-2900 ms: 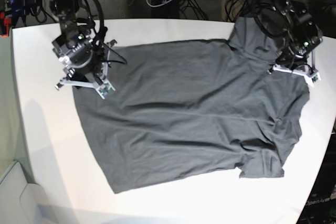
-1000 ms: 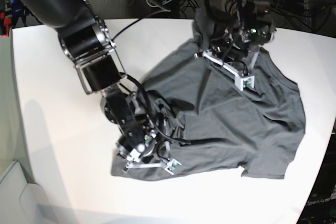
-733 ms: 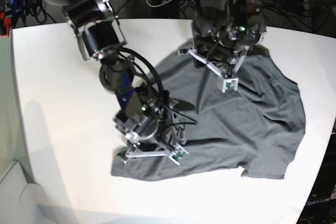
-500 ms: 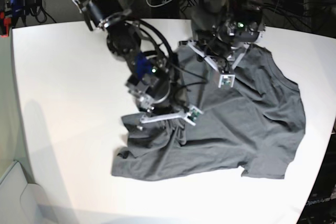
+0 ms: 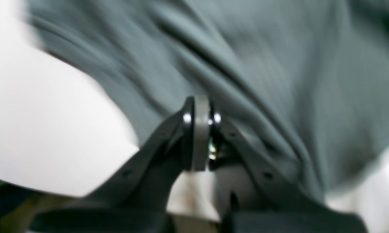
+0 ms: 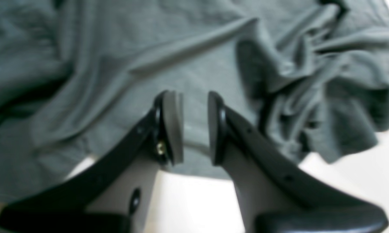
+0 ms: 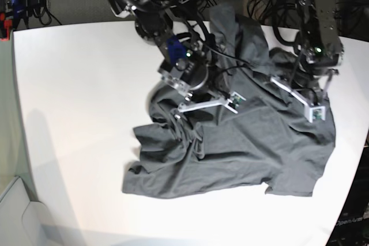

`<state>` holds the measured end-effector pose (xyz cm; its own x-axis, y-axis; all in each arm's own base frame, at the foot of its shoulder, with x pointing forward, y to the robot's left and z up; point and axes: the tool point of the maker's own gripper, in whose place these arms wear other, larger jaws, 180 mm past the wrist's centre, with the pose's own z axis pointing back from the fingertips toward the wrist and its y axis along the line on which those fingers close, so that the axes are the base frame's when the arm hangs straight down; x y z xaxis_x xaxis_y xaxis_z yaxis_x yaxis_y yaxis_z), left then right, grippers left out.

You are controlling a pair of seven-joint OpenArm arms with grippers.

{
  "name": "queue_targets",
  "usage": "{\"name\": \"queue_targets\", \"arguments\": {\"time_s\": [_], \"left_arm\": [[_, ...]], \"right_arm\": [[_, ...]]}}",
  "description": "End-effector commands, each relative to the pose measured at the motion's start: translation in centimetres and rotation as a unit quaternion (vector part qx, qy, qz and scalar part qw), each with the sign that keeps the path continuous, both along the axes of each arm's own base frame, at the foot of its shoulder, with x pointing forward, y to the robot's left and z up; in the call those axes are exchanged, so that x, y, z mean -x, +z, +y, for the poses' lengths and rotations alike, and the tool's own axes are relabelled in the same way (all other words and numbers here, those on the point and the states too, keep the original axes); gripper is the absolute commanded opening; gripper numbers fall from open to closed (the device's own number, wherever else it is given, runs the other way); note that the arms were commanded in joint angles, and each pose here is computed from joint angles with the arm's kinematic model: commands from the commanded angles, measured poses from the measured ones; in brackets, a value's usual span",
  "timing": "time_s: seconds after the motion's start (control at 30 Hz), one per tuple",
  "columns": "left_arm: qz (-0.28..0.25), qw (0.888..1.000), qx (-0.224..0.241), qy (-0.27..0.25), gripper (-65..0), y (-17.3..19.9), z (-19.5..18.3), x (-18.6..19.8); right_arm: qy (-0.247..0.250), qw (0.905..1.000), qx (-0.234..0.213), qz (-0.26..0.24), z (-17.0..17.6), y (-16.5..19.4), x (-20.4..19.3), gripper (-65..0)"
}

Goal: Layout the t-shirt on the table in an organized manner, then fold the t-shirt properly
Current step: 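Lift the t-shirt with both grippers and draw it toward the robot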

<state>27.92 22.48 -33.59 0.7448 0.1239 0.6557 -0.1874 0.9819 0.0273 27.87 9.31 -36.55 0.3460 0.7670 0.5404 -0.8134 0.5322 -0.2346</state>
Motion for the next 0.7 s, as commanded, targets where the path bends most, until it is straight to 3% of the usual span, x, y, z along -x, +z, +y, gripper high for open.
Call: {"name": "queue_targets", "arguments": {"time_s": [0.0,0.13,0.3,0.53,0.67], "left_arm": [[-0.027,0.999,-0.015,0.017,-64.9,1.7,1.6,-0.9],[-0.072,0.995,-0.034,0.058,-64.9,4.9,5.2,-2.7],[-0.099,0.989,-0.029,0.104,-64.9,6.7,8.2,-4.4],[-0.084,0.988,-0.015,0.13,-64.9,5.4,9.9,-5.4],[-0.079,0.988,-0.016,0.13,-64.9,5.2,10.0,-5.4]], "right_arm": [[0.004,0.9995,-0.031,-0.008,1.5,1.1,0.1,-53.5],[0.011,0.9982,-0.06,0.003,2.5,0.1,1.7,-64.4],[0.016,0.9982,-0.04,0.043,2.4,-3.1,3.0,-65.0],[0.021,0.9961,-0.015,0.085,2.0,-6.8,4.4,-65.0],[0.013,0.9954,0.027,0.092,-1.1,-8.2,4.4,-65.0]]}}
